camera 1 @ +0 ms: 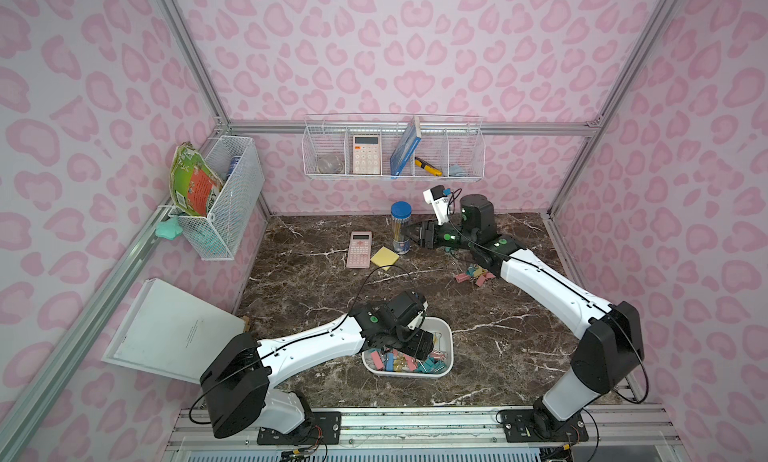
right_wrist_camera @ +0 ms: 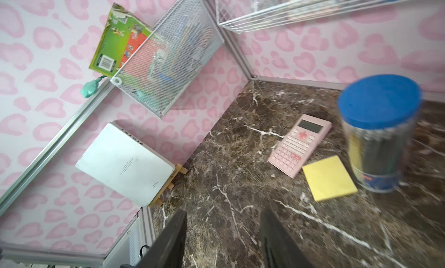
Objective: Put the binder clips in the storage box
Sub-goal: Place the binder clip in the storage box, then pick up the binder clip at the center of the board.
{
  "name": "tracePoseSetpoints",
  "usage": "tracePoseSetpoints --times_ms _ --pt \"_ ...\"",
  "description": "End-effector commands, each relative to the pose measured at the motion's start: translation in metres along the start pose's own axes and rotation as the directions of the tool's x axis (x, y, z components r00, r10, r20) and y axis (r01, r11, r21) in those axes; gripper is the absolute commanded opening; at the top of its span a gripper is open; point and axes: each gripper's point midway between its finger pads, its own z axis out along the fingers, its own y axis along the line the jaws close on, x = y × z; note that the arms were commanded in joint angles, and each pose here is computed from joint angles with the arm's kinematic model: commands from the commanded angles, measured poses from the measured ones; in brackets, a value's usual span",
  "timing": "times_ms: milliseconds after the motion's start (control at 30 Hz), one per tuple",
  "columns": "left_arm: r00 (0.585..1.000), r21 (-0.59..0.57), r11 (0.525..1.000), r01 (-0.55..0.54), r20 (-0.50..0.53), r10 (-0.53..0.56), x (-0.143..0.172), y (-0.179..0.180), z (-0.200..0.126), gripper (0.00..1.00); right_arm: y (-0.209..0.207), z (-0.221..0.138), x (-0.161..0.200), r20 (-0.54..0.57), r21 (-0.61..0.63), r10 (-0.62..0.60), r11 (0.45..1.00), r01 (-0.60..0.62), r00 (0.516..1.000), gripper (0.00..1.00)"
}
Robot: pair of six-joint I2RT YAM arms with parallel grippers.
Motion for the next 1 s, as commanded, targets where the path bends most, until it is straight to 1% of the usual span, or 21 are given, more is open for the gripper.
tracePoseSetpoints --times_ms 0,200,300,367,433,500,567,600,633,733,800,833,867,967 --pt "0.996 -0.063 0.994 -0.084 0.009 0.085 -0.005 0.002 0.009 0.86 0.036 0.026 0.006 -0.096 -0.149 -0.074 0.987 0.06 0.993 0.52" --pt "0.982 -0.087 0.979 -0.183 -0.069 0.177 -0.014 -0.016 0.039 0.87 0.085 0.077 0.023 -0.223 -0.327 -0.121 0.944 0.043 0.967 0.51" --pt "0.979 -0.08 0.977 -0.199 -0.052 0.196 -0.027 -0.024 0.042 0.88 0.091 0.09 0.024 -0.236 -0.318 -0.129 0.947 0.049 0.963 0.5" --pt "0.98 -0.066 0.978 -0.2 -0.017 0.199 -0.037 -0.03 0.042 0.88 0.087 0.088 0.014 -0.203 -0.295 -0.116 0.954 0.052 0.972 0.5" --pt "0.981 -0.072 0.978 -0.194 0.012 0.195 -0.046 -0.033 0.04 0.89 0.074 0.078 -0.005 -0.144 -0.254 -0.083 0.966 0.045 0.986 0.51" --pt "0.981 -0.082 0.979 -0.184 0.047 0.188 -0.057 -0.036 0.035 0.9 0.05 0.06 -0.025 -0.073 -0.173 -0.043 0.984 0.03 0.996 0.53" --pt "0.979 -0.098 0.98 -0.172 0.092 0.181 -0.07 -0.038 0.028 0.91 0.015 0.031 -0.045 0.019 -0.036 -0.021 0.999 0.022 1.0 0.56" --pt "0.979 -0.117 0.981 -0.155 0.114 0.168 -0.077 -0.036 0.025 0.92 -0.005 0.016 -0.052 0.058 0.033 -0.013 0.999 0.011 0.998 0.57" --pt "0.982 -0.165 0.98 -0.11 0.132 0.133 -0.085 -0.03 0.021 0.92 -0.023 -0.005 -0.059 0.106 0.099 -0.009 0.995 -0.001 0.994 0.58" --pt "0.977 -0.227 0.968 -0.106 0.157 0.144 -0.104 -0.025 0.015 0.93 -0.064 -0.07 -0.071 0.244 0.221 0.022 0.972 -0.078 0.969 0.62" --pt "0.976 -0.245 0.965 -0.093 0.171 0.137 -0.116 -0.023 0.016 0.97 -0.082 -0.11 -0.071 0.314 0.282 0.029 0.952 -0.122 0.949 0.64" --pt "0.977 -0.246 0.967 -0.069 0.178 0.115 -0.123 -0.019 0.018 0.98 -0.09 -0.128 -0.065 0.339 0.319 0.027 0.937 -0.142 0.94 0.66" --pt "0.975 -0.233 0.972 -0.041 0.202 0.09 -0.135 -0.019 0.017 0.99 -0.097 -0.148 -0.062 0.37 0.359 0.017 0.92 -0.16 0.929 0.68" --pt "0.972 -0.214 0.977 0.016 0.233 0.035 -0.161 -0.007 0.025 0.99 -0.103 -0.197 -0.057 0.443 0.434 -0.021 0.879 -0.195 0.896 0.72"
